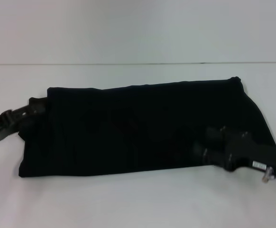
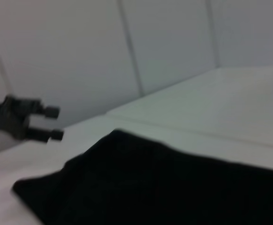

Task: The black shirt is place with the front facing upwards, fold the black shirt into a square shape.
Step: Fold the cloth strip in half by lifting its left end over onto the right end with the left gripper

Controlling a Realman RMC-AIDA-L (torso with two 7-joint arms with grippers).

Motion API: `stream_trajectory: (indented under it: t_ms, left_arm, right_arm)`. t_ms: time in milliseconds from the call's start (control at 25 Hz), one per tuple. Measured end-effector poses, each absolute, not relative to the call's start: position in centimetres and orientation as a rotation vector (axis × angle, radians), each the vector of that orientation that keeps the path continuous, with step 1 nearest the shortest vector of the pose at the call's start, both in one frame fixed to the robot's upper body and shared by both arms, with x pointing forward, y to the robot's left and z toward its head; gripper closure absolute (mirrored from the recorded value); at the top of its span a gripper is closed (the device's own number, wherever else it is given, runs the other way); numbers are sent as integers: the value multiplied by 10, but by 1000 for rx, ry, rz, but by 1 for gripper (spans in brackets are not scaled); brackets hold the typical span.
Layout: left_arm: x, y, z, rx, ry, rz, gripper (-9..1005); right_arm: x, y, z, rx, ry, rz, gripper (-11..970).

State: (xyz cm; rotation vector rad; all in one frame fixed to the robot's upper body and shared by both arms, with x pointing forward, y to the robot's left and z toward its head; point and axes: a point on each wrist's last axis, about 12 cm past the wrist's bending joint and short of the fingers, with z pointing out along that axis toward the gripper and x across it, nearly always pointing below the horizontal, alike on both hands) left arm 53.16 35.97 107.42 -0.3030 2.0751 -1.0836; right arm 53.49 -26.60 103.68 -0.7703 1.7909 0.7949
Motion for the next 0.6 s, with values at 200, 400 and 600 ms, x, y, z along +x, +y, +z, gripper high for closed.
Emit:
stream_trajectory:
  t_ms: [200,400,600]
  left_arm:
    - [521,380,1085,-428,2207,-1111,213]
    - [514,384,1085,-494,2291,-1141,212]
    - [518,370,1082,-492,2297,-1259,212]
  right_arm:
    - [532,-264,1035,-887,1804,795,222]
    - [534,-261,1035,-898,1807,788,221]
    - [538,-260,1034,-894,1820,761,222]
